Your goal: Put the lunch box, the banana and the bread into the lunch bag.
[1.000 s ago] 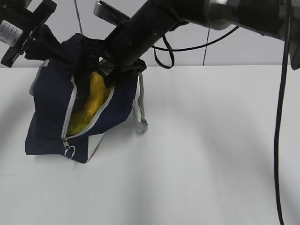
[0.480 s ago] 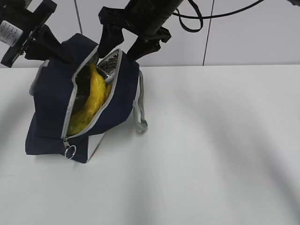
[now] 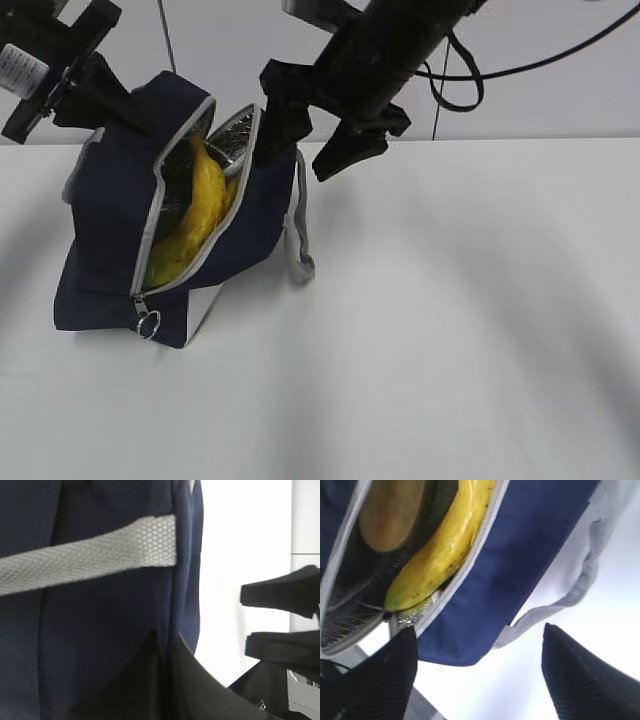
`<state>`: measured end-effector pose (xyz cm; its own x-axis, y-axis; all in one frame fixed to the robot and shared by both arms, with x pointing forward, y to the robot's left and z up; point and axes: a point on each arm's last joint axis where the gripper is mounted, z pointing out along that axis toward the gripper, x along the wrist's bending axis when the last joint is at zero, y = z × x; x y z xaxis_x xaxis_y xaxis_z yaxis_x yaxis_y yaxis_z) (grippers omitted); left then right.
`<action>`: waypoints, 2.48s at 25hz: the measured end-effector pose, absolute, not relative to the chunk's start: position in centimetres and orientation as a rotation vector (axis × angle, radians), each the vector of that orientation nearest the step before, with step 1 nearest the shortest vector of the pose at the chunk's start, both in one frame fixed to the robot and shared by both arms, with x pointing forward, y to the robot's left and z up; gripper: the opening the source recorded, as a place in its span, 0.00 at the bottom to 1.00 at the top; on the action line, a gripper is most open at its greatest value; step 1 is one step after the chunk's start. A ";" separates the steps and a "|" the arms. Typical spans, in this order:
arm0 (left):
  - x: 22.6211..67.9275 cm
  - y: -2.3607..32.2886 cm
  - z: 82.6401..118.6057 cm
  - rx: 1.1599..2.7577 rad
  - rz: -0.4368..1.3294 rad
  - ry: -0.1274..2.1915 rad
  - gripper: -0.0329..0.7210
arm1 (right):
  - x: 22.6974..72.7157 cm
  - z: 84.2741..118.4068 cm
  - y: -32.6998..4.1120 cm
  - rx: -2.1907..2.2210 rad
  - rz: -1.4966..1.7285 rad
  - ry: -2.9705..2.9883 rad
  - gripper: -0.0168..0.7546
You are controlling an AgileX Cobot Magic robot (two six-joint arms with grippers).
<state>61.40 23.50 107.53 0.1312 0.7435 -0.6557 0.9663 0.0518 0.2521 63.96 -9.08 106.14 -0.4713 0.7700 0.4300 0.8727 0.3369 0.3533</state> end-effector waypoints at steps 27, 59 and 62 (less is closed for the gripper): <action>61.4 23.5 107.5 1.754 -0.413 1.644 0.04 | 66.7 98.5 -9.8 -1.521 -1.187 -2.071 0.16; 61.3 15.0 108.9 1.590 -0.479 1.459 0.04 | 64.8 110.1 -16.9 -1.574 -1.072 -2.365 0.02; 62.0 14.7 108.1 1.553 -0.477 1.479 0.04 | 64.9 110.0 -17.1 -1.590 -1.063 -2.381 0.02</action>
<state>62.02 14.65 108.15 0.2063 0.5792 -0.7887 0.9307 0.1328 0.3410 64.87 -17.13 110.03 -0.4550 0.7799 0.4298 0.8406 0.2168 0.4964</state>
